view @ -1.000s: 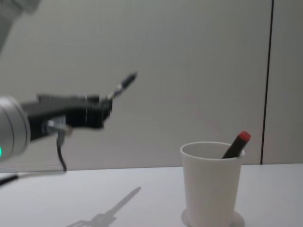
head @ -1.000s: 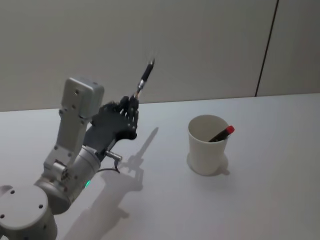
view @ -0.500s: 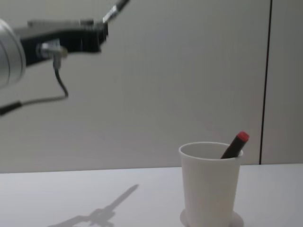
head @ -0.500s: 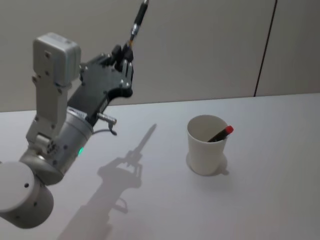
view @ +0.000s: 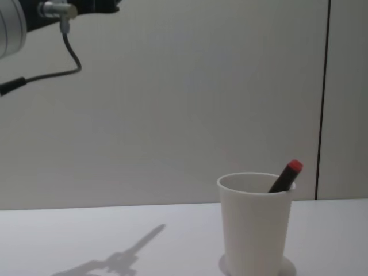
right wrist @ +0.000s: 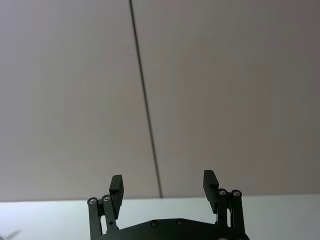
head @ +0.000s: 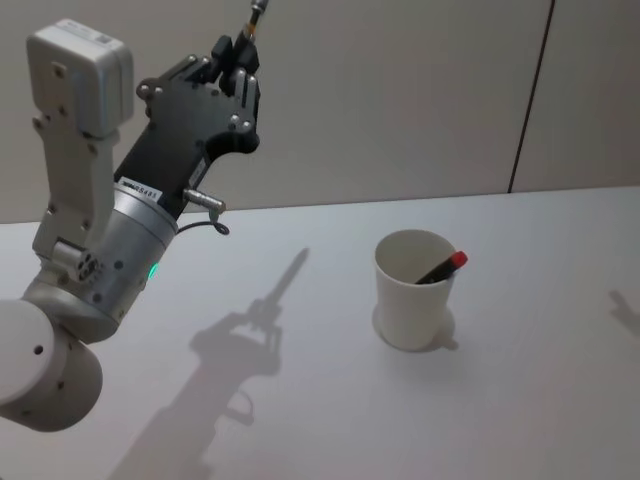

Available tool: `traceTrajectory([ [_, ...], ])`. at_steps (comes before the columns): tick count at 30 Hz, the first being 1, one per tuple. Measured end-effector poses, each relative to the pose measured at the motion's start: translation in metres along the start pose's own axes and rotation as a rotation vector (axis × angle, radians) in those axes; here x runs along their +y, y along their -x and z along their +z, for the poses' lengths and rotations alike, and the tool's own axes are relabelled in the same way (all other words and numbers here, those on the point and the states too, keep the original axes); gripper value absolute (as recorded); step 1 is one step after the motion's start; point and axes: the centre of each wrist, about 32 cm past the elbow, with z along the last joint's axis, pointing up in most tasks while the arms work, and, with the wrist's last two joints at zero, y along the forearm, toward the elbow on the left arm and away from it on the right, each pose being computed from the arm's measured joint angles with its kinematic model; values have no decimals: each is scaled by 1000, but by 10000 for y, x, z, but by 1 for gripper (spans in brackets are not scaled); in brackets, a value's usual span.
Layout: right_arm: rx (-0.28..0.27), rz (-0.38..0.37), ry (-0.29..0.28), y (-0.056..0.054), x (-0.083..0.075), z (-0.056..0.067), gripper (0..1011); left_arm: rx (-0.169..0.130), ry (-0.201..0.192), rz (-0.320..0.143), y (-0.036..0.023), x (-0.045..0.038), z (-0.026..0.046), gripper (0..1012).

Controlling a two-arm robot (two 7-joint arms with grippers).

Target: Place the pen into the pen holder.

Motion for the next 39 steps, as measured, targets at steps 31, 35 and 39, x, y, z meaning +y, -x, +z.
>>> traceTrajectory([
  [31,301,404,-164,711,742,644,1002,27,36,-47,-29,-30,2,177],
  [35,326,406,-158,773,737,652,1002,35,37,-65,-36,-34,-13,177],
  [39,357,399,-146,848,727,645,1002,35,45,-75,-44,-34,-23,177],
])
